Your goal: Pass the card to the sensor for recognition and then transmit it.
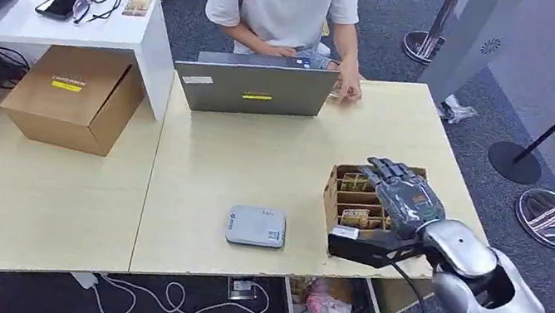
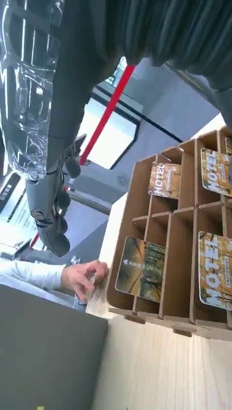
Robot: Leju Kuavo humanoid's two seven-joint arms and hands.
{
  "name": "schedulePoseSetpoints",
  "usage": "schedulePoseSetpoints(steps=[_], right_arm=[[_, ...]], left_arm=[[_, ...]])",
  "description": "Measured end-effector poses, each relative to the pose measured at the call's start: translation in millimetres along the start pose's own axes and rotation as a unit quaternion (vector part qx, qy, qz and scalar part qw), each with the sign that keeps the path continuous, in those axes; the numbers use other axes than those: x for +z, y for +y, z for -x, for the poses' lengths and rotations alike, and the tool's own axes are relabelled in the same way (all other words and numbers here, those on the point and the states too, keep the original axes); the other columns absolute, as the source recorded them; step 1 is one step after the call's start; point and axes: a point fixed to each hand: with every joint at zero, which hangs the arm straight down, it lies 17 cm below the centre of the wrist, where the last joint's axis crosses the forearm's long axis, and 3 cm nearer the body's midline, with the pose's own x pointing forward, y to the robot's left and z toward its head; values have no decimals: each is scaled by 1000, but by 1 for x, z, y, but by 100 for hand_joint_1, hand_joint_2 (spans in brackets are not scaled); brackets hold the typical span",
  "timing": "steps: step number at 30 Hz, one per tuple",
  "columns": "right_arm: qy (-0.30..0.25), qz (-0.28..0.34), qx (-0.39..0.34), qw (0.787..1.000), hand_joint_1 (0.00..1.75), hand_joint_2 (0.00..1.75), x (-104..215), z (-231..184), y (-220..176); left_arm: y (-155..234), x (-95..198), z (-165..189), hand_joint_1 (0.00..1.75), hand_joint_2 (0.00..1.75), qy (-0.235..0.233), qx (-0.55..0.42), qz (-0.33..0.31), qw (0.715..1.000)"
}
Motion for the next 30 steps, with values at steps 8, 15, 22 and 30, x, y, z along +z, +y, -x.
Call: schedulePoseSetpoints(steps=[8,15,22,30], right_arm=[[-2,2,8,1000,0,175,7,3,-1],[-5,-9,8,1000,0,175,13,3,11],[-10,-32,10,999,0,175,10,2,27],[-6,-52,10,999,3,175,9,5,43]], left_arm=[[-1,0,0,0,0,1,-4,0,1000],[-1,0,1,0,0,4,-11,2,1000],[1,0,-2,0,0,3,-18,0,1000],[4,-1,-10,0,0,2,-22,1,1000]])
